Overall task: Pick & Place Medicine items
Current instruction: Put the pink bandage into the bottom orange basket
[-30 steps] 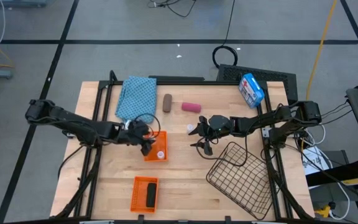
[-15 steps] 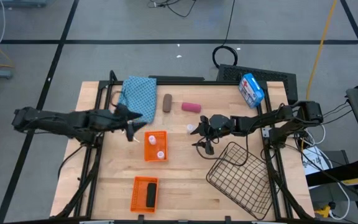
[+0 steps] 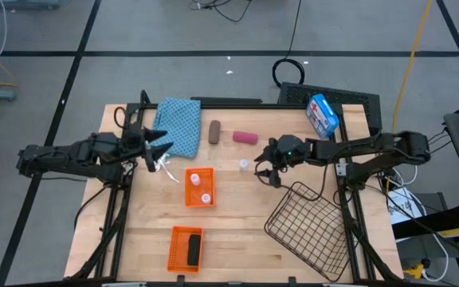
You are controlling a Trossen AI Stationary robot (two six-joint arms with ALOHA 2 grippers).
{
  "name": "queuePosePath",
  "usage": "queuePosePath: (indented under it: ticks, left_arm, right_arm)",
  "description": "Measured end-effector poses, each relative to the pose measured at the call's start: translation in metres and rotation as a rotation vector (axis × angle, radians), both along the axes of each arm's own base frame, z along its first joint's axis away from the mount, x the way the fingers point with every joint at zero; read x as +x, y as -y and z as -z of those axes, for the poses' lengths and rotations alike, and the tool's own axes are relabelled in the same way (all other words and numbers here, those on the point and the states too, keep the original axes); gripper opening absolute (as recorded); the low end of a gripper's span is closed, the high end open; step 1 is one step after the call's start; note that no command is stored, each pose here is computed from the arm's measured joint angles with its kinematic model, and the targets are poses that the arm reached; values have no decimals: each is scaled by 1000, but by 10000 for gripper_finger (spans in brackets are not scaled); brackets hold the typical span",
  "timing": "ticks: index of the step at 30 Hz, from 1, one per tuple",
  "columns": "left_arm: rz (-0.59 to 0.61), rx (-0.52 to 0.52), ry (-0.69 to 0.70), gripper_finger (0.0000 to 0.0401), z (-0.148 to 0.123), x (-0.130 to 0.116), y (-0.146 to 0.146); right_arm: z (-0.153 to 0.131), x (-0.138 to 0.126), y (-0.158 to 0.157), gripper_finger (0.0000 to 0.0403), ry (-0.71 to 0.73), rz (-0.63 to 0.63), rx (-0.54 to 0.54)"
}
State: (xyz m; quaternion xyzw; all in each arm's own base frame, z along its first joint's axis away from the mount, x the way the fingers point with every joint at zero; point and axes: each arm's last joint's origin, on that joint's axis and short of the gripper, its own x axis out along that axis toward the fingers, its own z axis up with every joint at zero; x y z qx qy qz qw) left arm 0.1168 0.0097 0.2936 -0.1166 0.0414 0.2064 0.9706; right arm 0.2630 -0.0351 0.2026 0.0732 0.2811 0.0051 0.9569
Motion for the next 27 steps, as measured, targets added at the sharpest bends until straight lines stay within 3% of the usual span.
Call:
queuePosePath:
  ticks: [10,18,22,27]
  left_arm:
    - [-61,14,-24,262,2,-1,-2]
    - [-227,49,-130,262,11,-4,-6]
    - [-232,58,-160,262,14,0,-6]
    - [-231,62,-179,262,16,3,-6]
  right_arm:
    - [-2,-2,4,251,59,44,-13]
    - [-7,-2,29,251,68,294,-248]
    - [-6,1,57,251,48,374,-249]
    - [16,14,86,251,-32,363,-179]
